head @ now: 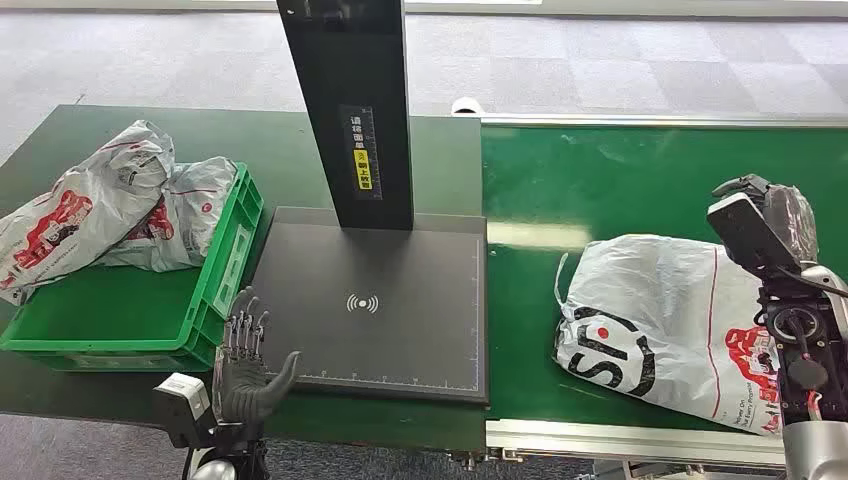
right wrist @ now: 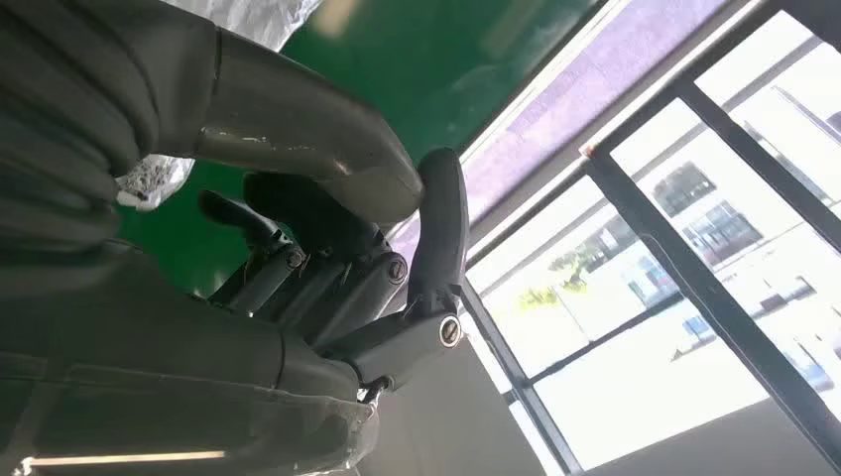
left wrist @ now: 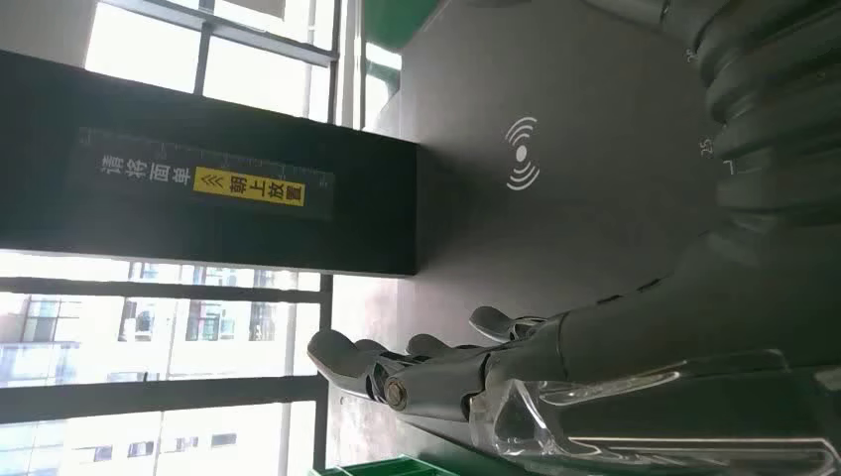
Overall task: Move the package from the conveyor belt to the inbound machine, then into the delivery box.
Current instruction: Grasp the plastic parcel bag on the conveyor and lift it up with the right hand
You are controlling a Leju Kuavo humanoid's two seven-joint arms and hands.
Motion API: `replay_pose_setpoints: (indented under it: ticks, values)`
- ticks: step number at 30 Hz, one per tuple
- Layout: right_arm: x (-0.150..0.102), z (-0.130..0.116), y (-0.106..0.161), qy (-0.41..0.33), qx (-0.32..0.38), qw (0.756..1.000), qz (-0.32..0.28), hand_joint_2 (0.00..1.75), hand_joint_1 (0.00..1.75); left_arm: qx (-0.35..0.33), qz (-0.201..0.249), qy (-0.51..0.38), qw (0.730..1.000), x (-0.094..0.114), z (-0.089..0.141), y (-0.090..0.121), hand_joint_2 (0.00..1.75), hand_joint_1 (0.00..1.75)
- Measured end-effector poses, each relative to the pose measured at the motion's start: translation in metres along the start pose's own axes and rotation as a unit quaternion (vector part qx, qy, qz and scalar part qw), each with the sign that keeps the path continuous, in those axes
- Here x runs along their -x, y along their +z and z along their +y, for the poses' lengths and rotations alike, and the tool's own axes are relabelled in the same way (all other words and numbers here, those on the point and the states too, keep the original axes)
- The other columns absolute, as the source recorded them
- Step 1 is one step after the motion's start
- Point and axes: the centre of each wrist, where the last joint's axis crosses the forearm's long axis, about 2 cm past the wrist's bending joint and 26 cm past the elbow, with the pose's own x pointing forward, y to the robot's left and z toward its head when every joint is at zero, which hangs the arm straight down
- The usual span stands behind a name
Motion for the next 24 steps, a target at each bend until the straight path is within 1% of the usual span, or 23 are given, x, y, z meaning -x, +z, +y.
replay_pose_setpoints:
  ticks: [3,6,10,13,16,24]
  values:
    - [-0.004,-0.004,0.005,0.015,0.021,1.0,-0.013,1.75,0.0,0.004,-0.004,0.002,1.0,0.0,0.0,-0.003,1.75,0.0]
    - [-0.007,-0.011,0.012,0.075,0.051,0.996,-0.023,1.75,0.0,0.007,-0.007,0.003,1.0,0.0,-0.001,-0.006,1.75,0.0]
    - [-0.007,-0.014,0.018,0.126,0.056,0.99,-0.022,1.75,0.0,0.008,-0.007,0.004,1.0,0.0,-0.001,-0.006,1.75,0.0]
    - [-0.002,-0.014,0.022,0.164,0.032,0.986,-0.003,1.75,0.0,0.011,-0.006,0.007,1.0,0.0,-0.002,-0.006,1.75,0.0]
    - [0.011,-0.008,0.026,0.192,-0.003,0.981,0.026,1.75,0.0,0.017,-0.005,0.01,1.0,0.001,-0.004,-0.006,1.75,0.0]
    - [0.036,0.008,0.03,0.212,-0.065,0.972,0.078,1.75,0.0,0.023,-0.004,0.016,1.0,0.002,-0.006,-0.008,1.75,0.0]
